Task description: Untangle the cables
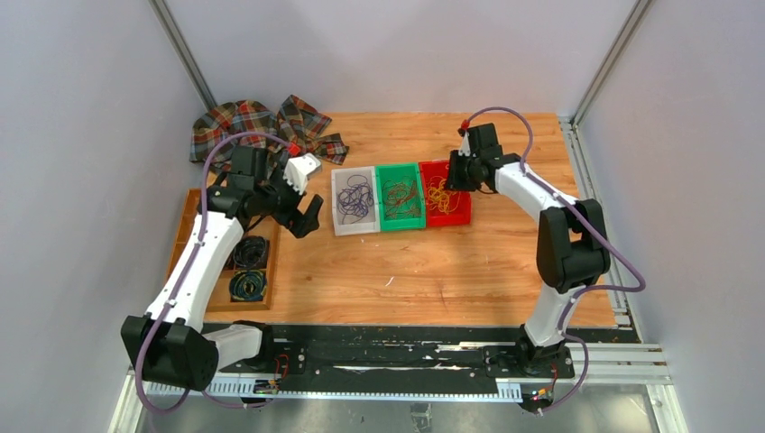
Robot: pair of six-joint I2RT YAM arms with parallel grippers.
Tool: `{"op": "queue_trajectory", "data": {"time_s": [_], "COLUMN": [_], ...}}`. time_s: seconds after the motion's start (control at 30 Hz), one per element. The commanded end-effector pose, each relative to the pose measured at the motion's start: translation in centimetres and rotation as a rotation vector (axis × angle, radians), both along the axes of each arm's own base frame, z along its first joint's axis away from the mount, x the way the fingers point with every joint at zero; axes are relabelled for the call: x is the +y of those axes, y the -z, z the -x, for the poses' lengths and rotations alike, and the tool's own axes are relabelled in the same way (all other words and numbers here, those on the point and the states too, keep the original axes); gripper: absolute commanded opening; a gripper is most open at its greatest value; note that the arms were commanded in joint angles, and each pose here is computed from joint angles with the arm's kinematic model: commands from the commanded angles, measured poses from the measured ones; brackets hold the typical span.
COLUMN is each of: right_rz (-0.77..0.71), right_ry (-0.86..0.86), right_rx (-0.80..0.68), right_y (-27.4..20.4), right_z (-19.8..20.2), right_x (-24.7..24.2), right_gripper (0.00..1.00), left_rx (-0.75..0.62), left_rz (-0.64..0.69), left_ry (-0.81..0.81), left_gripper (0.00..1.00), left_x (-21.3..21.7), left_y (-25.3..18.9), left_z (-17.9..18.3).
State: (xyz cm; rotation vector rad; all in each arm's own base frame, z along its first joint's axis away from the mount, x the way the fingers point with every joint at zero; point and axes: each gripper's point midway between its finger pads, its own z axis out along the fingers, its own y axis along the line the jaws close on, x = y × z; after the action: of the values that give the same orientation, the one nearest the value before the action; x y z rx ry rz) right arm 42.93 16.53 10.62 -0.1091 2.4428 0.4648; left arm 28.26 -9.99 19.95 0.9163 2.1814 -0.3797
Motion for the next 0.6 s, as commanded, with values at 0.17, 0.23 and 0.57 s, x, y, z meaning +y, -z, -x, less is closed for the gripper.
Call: {"op": "queue_trajectory", "data": {"time_s": [0.17,0.23,0.57], "right_rz": [0.049,0.035,0.217], "right_ry": [0.007,0.009,0.309], "right_rx": [-0.107,-0.157,-0.355], "right_y": [-6.2,-8.5,-12.4], "right_z": [0.3,0.8,6.1], "right_x": [-0.8,-1.0,-9.6], "right_gripper": [0.72,0.73,0.77], "left_rx": [-0.067,-0.073,-0.16], "left_rz": [-0.031,-0.015,0.047], "left_ry": [-0.086,-0.115,-0.307], "left_gripper": [0.98,0.98,0.98], "left_x": [2.0,2.5,5.6], "left_y": [0.7,0.5,3.2], "left_z": [-1.9,-2.5,-5.8]}}
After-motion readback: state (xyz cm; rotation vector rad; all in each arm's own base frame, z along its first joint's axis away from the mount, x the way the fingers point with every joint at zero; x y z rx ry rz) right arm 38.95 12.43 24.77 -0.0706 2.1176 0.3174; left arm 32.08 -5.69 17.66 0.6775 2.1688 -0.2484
